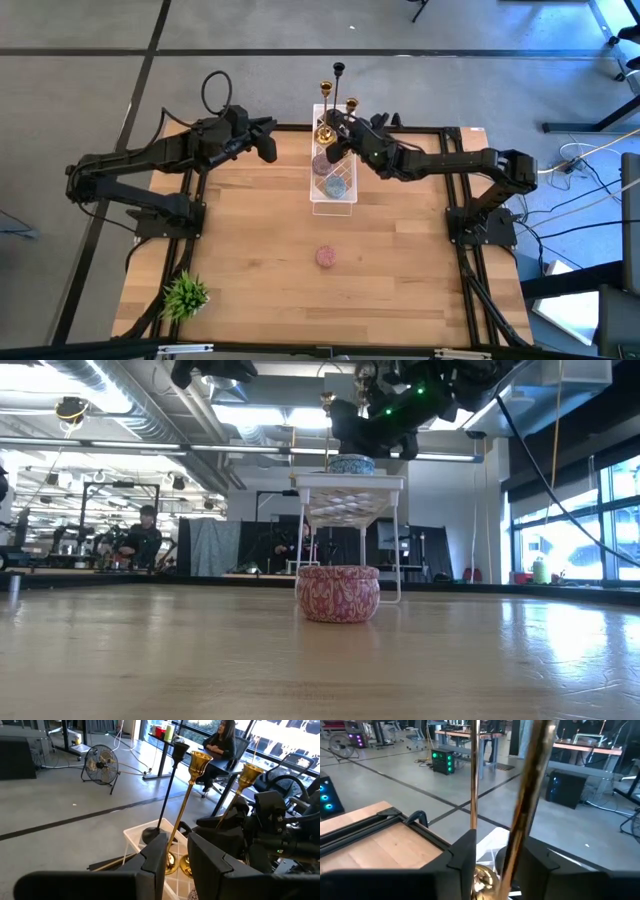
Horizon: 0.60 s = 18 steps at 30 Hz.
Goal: Pick & Place candle stick holders
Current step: Put the gold candle holder on the shelf, then put the pink scented candle on the shelf
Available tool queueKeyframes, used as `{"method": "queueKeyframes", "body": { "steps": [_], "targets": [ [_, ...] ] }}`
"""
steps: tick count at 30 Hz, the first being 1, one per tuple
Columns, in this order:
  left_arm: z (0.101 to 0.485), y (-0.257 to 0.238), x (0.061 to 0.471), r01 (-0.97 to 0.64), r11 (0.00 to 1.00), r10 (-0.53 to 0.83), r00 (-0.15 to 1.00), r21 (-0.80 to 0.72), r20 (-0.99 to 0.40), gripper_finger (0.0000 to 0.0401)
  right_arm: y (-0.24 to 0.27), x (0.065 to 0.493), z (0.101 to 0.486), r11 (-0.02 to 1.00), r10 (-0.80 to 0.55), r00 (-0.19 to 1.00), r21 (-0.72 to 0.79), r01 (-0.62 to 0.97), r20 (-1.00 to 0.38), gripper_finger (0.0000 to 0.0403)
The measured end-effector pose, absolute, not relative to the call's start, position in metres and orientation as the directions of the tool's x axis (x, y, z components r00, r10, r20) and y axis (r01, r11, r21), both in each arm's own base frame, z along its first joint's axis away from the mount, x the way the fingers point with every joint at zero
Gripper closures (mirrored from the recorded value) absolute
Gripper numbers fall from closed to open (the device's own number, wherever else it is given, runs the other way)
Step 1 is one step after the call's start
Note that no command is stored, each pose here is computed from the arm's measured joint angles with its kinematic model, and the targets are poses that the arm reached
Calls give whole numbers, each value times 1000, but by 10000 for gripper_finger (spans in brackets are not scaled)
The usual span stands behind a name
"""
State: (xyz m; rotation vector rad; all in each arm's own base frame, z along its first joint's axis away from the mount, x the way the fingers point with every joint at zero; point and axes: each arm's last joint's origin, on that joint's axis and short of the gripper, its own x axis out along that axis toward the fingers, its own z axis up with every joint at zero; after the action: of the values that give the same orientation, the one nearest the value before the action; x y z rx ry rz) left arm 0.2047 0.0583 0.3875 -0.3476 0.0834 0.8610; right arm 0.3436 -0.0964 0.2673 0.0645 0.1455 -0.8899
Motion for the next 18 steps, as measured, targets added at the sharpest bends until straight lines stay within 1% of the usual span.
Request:
{"method": "queueKeyframes", "body": {
  "steps": [9,18],
  "targets": [
    [388,58,205,-755,598,728,652,-269,-210,327,-84,344,271,614,-785,604,-42,788,-136,249],
    [388,58,205,-754,593,728,652,-284,-210,327,-73,333,291,582,-811,577,-32,813,-92,236]
  ]
}}
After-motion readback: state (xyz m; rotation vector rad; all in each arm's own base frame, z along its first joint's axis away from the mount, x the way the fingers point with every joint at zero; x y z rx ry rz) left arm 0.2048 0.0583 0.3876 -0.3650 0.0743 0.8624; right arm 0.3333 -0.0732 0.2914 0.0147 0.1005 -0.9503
